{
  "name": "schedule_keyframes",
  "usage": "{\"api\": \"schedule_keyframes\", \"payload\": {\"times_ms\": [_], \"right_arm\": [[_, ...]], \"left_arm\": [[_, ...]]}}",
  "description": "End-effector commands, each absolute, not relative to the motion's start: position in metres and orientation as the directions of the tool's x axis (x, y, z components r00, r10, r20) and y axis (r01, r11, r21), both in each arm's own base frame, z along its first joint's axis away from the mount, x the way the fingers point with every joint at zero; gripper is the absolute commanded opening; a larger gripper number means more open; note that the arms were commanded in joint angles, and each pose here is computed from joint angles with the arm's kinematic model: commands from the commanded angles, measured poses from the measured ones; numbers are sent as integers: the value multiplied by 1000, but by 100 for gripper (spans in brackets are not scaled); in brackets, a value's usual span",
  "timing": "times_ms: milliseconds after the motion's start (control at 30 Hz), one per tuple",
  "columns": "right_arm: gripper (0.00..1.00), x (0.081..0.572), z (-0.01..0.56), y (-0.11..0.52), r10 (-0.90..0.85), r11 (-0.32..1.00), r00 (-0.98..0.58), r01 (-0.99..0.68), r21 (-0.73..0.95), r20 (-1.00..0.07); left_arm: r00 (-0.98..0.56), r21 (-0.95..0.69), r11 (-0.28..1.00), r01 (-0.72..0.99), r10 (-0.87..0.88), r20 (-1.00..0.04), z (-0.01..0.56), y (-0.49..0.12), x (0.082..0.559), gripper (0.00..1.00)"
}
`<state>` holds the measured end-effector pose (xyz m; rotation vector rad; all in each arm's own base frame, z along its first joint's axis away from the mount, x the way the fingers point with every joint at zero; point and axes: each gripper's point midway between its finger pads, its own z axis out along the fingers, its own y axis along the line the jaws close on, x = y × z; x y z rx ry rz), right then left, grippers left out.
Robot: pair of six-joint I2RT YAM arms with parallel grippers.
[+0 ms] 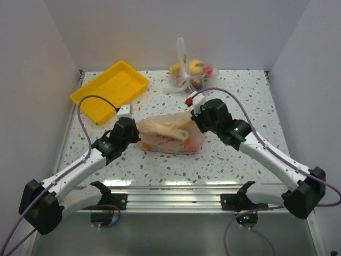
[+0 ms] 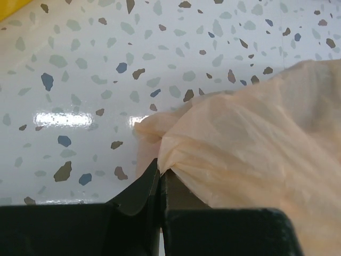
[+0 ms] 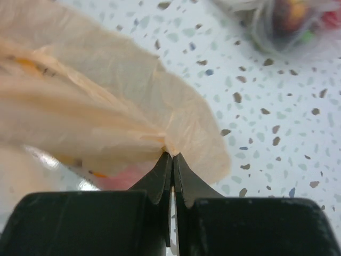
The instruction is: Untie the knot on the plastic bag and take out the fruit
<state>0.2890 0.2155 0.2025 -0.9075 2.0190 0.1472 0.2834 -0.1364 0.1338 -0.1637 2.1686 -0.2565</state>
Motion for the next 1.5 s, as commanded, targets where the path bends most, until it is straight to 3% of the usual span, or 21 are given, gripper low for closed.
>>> {"api": "schedule_keyframes", "payload": {"times_ms": [0, 233, 433, 533, 633, 667, 767, 833, 1167, 1467], "right_arm": [[0, 306, 269, 191, -279, 859, -263, -498, -117, -924], [0, 317, 305, 178, 38, 941, -229, -320, 113, -973], [0, 318, 306, 184, 104, 929, -214, -327, 172, -971], [0, 318, 317, 186, 53, 920, -166, -374, 113, -985], [0, 315, 327, 200, -11, 884, -150, -463, 61, -989], [0, 315, 333, 205, -17, 872, -143, -486, 55, -990], [0, 316, 343, 209, -30, 861, -109, -508, 30, -994], [0, 315, 343, 214, -45, 845, -111, -535, 22, -993], [0, 312, 347, 215, -66, 831, -105, -556, 3, -992], [0, 310, 343, 208, -65, 846, -103, -533, 0, -992]], "left_arm": [[-520, -259, 958, -124, -285, -806, 150, -122, 294, 0], [-488, -391, 919, -49, -364, -793, 184, -149, 318, 0], [-443, -417, 909, -21, -382, -811, 215, -159, 338, 1], [-412, -407, 913, -27, -381, -828, 226, -153, 340, 17], [-386, -408, 913, -5, -378, -841, 241, -150, 336, 55], [-381, -405, 914, 14, -369, -847, 248, -151, 334, 75], [-406, -407, 912, 41, -357, -841, 255, -156, 329, 95], [-441, -393, 917, 62, -329, -835, 253, -166, 324, 100], [-472, -262, 954, 146, -166, -866, 257, -245, 311, 100], [-505, -110, 994, 12, -89, -859, 203, -231, 311, 95]]}}
